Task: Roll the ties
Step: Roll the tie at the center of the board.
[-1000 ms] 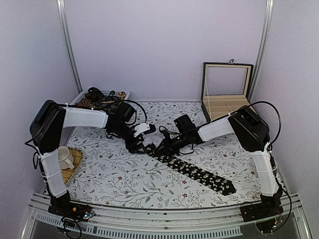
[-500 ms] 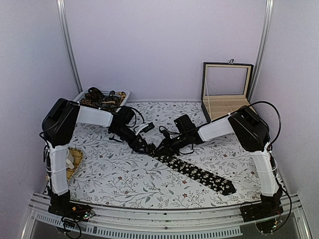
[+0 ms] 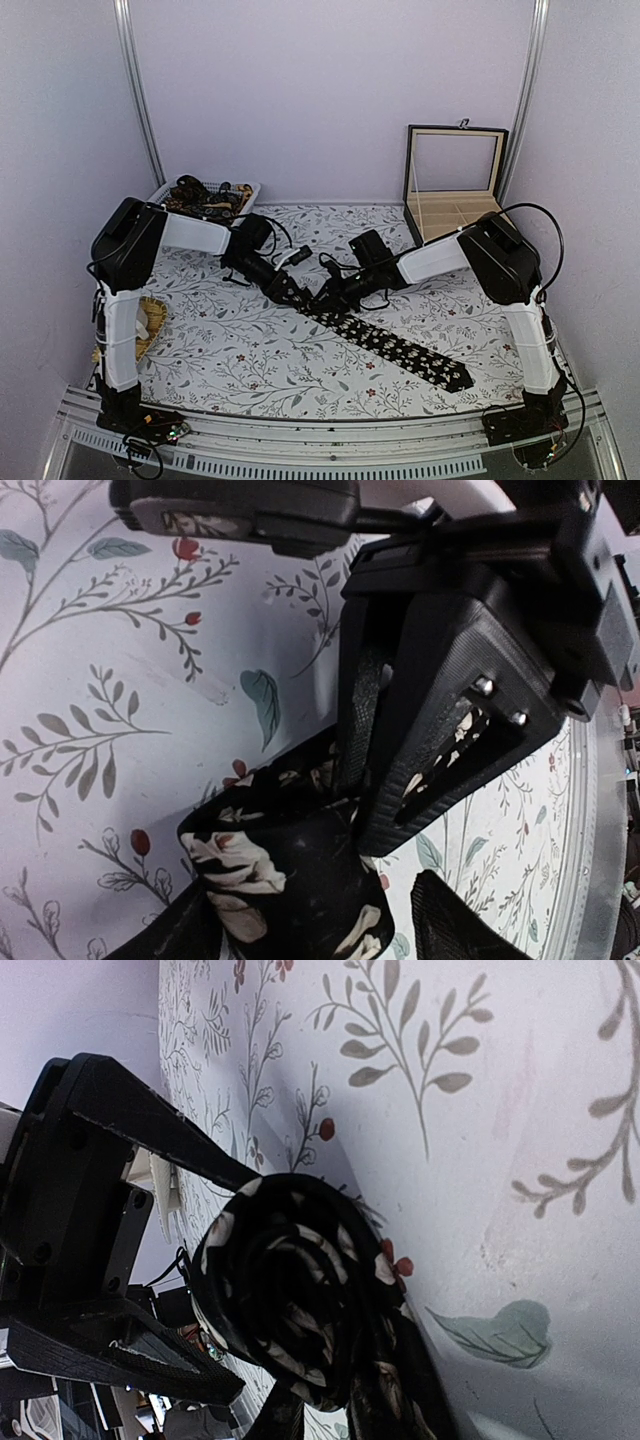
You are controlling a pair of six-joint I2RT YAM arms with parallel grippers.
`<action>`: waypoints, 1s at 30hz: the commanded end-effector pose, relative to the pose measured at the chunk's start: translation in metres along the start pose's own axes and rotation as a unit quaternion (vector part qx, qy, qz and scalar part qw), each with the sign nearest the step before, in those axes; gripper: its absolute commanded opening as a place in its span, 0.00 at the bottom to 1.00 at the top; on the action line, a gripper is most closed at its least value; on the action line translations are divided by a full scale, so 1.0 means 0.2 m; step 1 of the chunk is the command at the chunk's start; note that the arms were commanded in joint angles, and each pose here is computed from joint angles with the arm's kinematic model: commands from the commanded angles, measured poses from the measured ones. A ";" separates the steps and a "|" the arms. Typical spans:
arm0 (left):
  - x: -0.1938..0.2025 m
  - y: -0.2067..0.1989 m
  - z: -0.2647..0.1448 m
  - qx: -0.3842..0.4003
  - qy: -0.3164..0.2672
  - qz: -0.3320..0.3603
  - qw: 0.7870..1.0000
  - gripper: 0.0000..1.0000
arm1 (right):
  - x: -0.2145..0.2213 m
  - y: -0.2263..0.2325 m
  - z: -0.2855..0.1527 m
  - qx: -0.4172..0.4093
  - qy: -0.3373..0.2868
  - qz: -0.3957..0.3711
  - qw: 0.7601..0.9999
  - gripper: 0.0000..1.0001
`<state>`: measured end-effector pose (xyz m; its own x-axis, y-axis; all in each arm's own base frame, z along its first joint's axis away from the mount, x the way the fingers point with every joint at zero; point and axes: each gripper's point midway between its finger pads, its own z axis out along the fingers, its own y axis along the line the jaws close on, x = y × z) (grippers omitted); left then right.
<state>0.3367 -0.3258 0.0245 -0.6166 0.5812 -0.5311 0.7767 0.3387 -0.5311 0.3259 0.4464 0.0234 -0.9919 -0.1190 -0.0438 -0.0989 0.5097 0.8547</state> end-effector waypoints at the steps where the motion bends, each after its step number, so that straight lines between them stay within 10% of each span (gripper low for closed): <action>1: 0.14 0.01 0.11 0.008 0.047 -0.023 0.999 0.64 | 0.07 -0.34 0.06 0.078 0.009 0.058 0.995 0.16; 18: 0.29 -0.01 0.19 0.015 0.108 -0.036 0.993 0.43 | 0.02 -0.30 0.05 0.071 0.003 0.056 0.996 0.15; 30: 0.25 0.08 0.16 -0.015 0.068 -0.087 0.994 0.01 | 0.02 -0.19 -0.11 0.082 -0.023 0.020 0.996 0.30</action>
<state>0.3393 -0.3330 0.0135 -0.6281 0.5893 -0.5081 0.7637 0.3417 -0.5477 0.3265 0.4447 0.0258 -0.9907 -0.1295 -0.0409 -0.1017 0.5086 0.8549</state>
